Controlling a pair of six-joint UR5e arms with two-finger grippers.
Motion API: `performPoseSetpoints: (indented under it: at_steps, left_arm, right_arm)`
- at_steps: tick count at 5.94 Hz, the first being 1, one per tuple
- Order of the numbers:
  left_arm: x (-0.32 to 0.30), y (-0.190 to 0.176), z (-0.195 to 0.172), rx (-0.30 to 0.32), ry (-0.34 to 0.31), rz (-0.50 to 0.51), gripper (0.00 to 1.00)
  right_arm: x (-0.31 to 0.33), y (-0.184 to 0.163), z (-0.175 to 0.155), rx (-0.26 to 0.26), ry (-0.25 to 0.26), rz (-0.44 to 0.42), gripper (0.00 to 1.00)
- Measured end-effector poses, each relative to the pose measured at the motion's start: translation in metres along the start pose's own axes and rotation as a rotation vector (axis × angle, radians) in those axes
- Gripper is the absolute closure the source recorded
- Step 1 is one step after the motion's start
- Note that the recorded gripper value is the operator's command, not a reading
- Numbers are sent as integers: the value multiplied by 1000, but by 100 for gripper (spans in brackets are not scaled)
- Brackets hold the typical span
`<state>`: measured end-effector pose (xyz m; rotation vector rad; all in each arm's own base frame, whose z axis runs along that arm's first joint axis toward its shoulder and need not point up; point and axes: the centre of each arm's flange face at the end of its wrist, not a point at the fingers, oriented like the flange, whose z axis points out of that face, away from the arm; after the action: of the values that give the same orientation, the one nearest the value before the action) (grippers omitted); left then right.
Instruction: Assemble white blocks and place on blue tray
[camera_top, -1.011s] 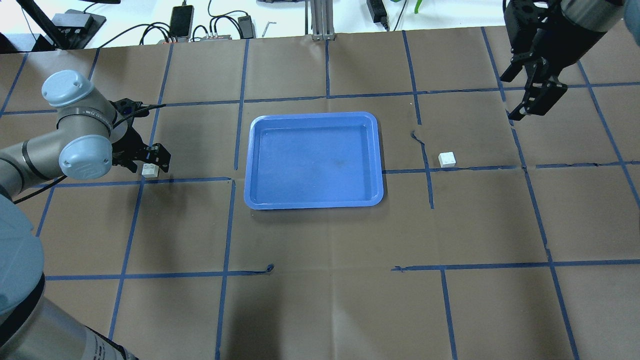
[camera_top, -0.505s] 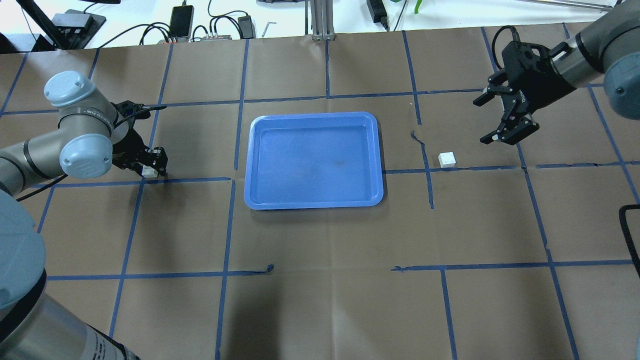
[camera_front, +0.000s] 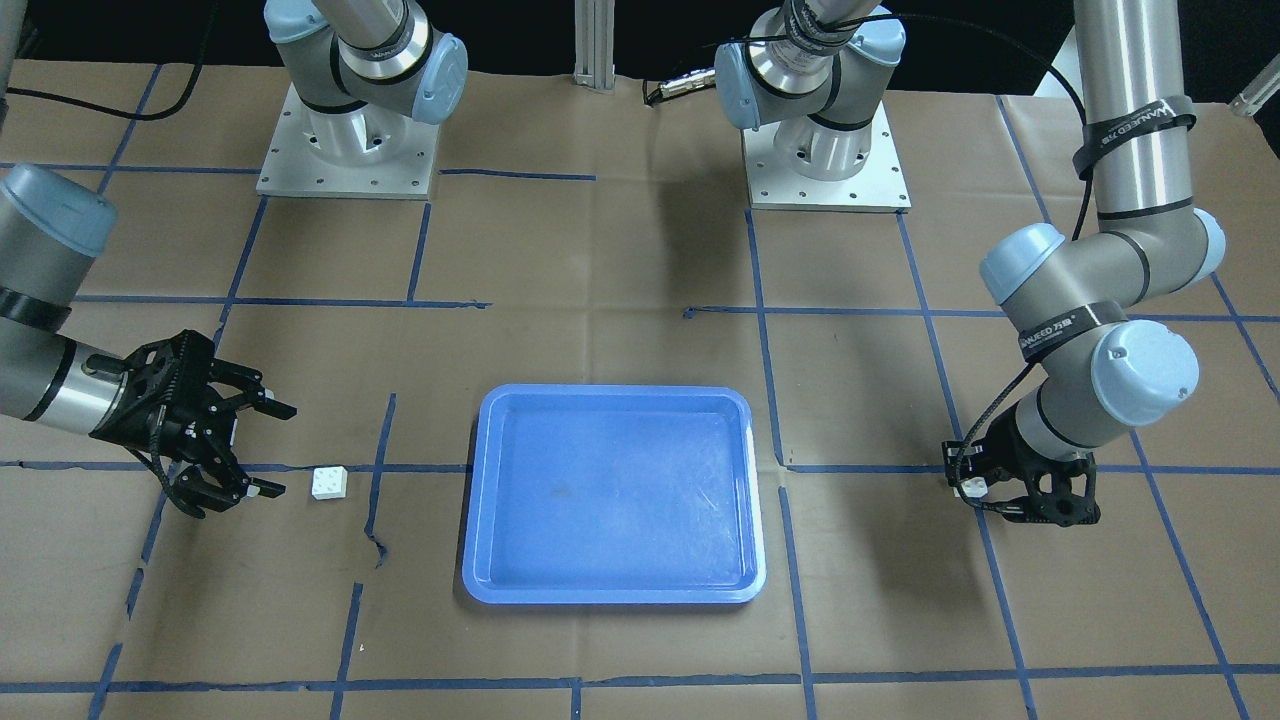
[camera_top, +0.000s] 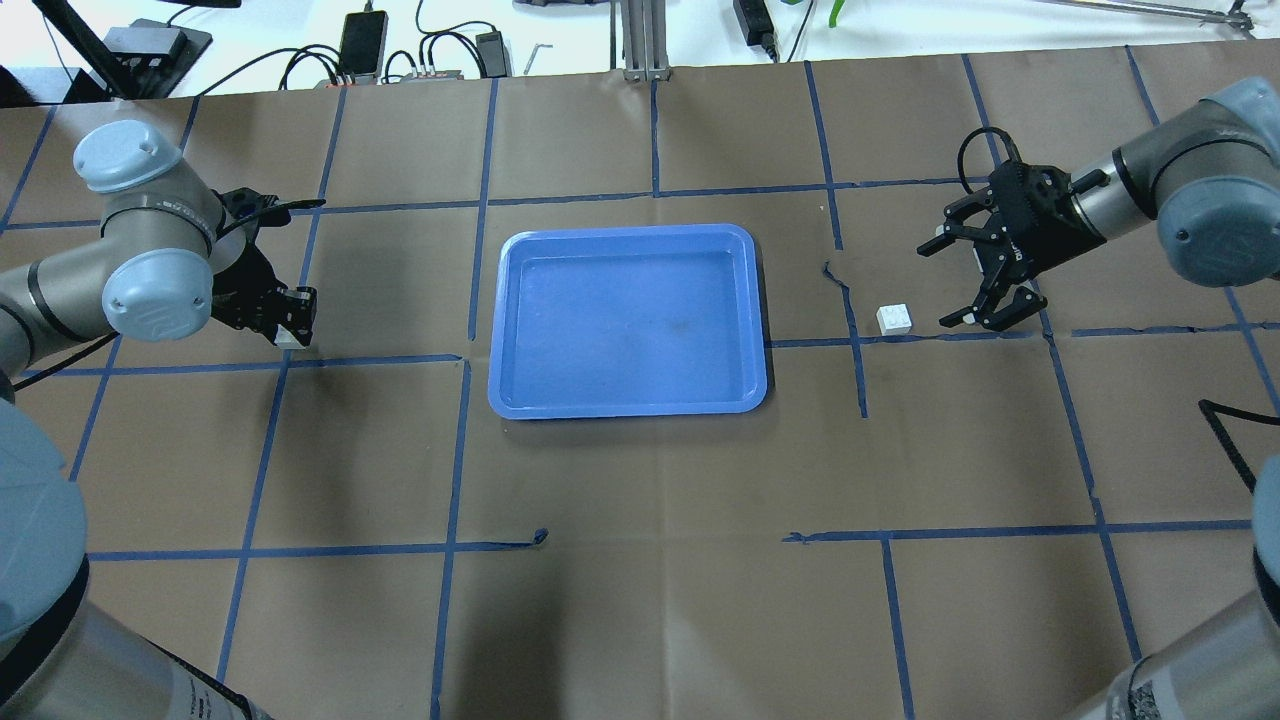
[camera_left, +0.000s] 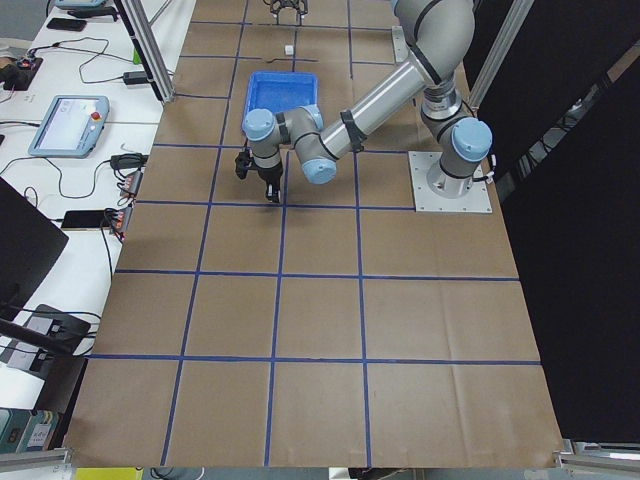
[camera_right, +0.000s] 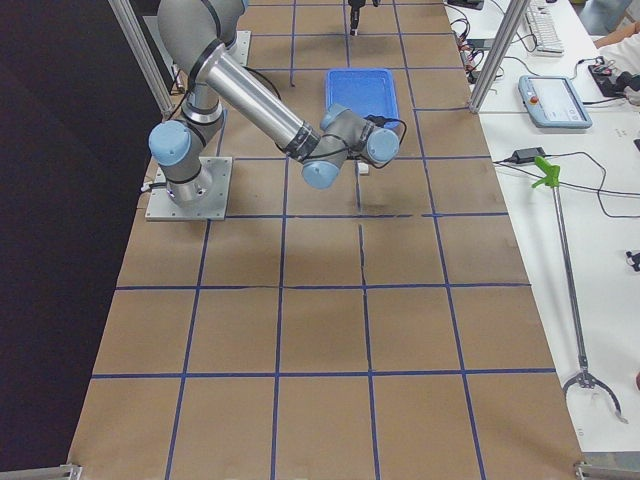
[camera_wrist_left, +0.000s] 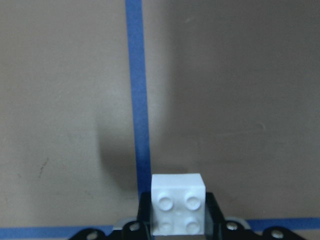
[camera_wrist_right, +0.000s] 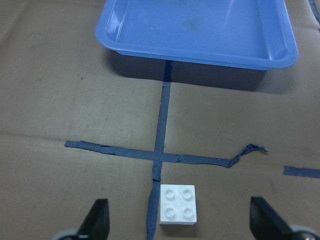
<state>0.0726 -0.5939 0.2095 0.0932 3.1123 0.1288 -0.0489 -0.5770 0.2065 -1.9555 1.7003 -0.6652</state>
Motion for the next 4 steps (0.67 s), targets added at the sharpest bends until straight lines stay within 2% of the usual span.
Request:
performPoseSetpoints:
  at_steps: [1, 2, 4]
  left_arm:
    - [38, -8, -24, -16, -2, 68, 98]
    - [109, -15, -38, -15, -12, 186, 98]
    - [245, -5, -39, -9, -24, 424, 97]
  right_arm:
    - [1, 13, 15, 21, -13, -1, 0]
    - [2, 24, 26, 34, -18, 3, 0]
    - [2, 36, 40, 52, -35, 20, 0]
